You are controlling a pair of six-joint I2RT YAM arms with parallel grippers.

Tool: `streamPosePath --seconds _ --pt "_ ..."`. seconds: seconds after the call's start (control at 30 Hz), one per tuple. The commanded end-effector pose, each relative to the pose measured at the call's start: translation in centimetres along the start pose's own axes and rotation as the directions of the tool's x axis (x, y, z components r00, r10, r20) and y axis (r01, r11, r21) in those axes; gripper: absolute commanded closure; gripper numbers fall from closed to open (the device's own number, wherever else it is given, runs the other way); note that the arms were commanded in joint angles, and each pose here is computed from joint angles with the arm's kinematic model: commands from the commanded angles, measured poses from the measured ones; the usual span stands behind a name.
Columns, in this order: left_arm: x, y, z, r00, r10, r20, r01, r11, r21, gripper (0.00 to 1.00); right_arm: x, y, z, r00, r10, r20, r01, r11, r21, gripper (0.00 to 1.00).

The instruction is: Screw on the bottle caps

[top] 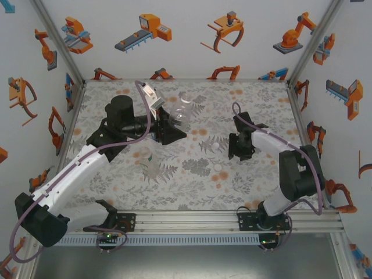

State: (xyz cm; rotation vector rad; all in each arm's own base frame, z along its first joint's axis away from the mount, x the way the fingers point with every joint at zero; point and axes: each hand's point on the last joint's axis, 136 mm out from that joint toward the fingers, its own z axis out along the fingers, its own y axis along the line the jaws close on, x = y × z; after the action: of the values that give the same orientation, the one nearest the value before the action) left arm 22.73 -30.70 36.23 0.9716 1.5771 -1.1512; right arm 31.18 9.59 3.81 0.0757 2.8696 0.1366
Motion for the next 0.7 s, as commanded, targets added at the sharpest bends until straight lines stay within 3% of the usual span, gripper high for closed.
streamPosePath --seconds 0.0,0.67 --pt "-0.49 -0.54 -0.29 1.0 0.0 0.018 0.0 1.0 0.007 1.0 -1.57 -0.25 -0.05 0.999 -0.018 0.039 0.017 1.0 0.021 0.52" --pt "-0.33 -0.29 -0.07 1.0 -0.006 0.012 0.006 1.0 0.0 0.99 -1.45 -0.28 0.46 0.999 -0.035 0.025 0.035 0.999 0.03 0.63"
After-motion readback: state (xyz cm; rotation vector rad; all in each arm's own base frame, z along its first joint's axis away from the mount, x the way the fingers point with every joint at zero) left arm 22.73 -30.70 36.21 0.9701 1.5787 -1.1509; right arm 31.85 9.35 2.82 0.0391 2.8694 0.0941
